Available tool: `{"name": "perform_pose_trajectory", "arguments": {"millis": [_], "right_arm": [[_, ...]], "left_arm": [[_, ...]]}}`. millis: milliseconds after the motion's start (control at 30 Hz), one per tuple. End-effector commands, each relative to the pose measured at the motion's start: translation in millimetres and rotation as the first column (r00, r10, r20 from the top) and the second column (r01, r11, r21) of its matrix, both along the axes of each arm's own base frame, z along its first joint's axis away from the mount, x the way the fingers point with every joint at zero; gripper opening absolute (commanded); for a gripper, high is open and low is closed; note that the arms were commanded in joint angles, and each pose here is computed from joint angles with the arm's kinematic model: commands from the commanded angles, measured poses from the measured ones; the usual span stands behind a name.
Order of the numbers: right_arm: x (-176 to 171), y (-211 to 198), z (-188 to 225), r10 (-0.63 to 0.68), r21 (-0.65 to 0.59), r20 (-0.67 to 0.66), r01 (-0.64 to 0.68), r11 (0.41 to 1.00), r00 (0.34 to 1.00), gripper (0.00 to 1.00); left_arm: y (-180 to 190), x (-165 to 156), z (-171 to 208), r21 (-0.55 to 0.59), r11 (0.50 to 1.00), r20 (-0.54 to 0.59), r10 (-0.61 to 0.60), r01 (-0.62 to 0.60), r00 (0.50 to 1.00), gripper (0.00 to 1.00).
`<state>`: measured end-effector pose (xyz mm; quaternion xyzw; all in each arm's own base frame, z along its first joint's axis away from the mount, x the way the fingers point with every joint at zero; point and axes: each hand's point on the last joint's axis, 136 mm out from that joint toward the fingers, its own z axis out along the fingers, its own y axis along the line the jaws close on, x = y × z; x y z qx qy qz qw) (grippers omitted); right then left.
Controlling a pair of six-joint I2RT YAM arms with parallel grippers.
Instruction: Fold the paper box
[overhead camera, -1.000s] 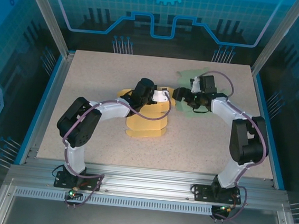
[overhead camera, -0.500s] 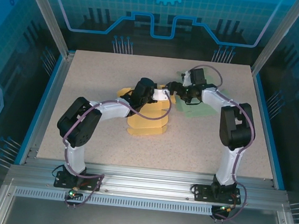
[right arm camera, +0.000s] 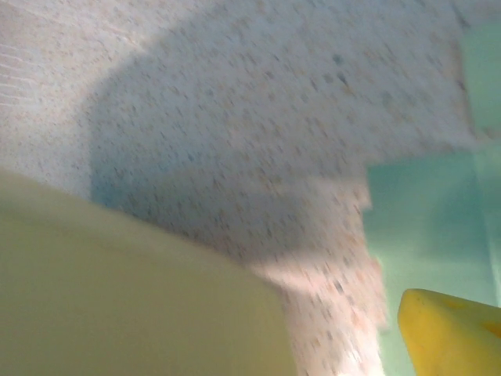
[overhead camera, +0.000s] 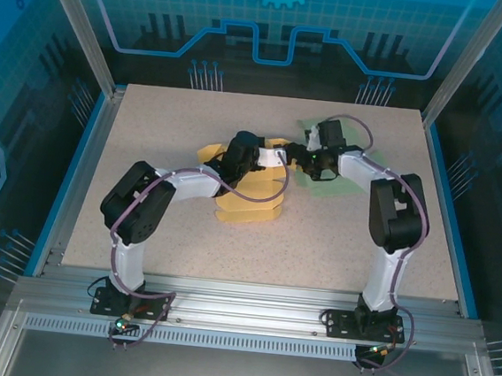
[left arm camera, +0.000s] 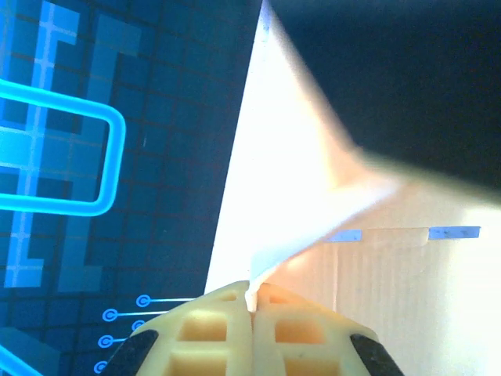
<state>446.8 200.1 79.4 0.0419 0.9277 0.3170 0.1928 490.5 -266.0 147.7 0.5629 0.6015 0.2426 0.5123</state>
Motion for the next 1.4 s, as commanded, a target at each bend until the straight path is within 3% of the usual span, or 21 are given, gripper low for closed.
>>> {"name": "perform_pose_trajectory", "arguments": {"millis": [0, 167, 367, 500, 1067, 1300, 1367], "right_arm": [[-15.2, -16.2, 12.2, -0.053, 0.008, -0.005, 0.053, 0.999, 0.999, 0.93], [-29.8, -18.3, 11.7, -0.065, 0.064, 0.001, 0.065, 0.996, 0.998, 0.9], [-16.5, -5.8, 3.2, -0.076, 0.166, 0.027, 0.071, 0.984, 0.997, 0.7], [-6.1, 6.7, -6.1, -0.086, 0.246, 0.025, 0.077, 0.966, 0.996, 0.64], [8.0, 55.2, 2.0, -0.047, 0.373, 0.025, 0.035, 0.927, 0.999, 0.37], [7.6, 66.2, 9.6, -0.054, 0.39, 0.039, 0.035, 0.92, 0.998, 0.3], [8.9, 66.9, 12.5, -0.075, 0.407, 0.041, 0.052, 0.912, 0.996, 0.37]], "left_arm": [[2.3, 12.9, 15.1, 0.017, 1.0, 0.094, 0.021, -0.023, 0.995, 0.0], [2.1, 11.7, 13.0, 0.036, 0.999, 0.09, 0.01, -0.013, 0.996, 0.0], [2.7, 7.8, 7.5, 0.049, 0.999, 0.062, 0.002, -0.005, 0.998, 0.0], [4.1, 8.2, 4.9, 0.052, 0.999, 0.054, 0.011, -0.014, 0.999, 0.0], [3.2, 16.4, 2.5, 0.034, 0.998, 0.047, 0.043, -0.045, 0.998, 0.0], [4.6, 16.0, -0.4, 0.03, 0.998, 0.044, 0.055, -0.056, 0.998, 0.0], [4.8, 16.2, -0.7, 0.031, 0.998, 0.047, 0.058, -0.06, 0.997, 0.0]]}}
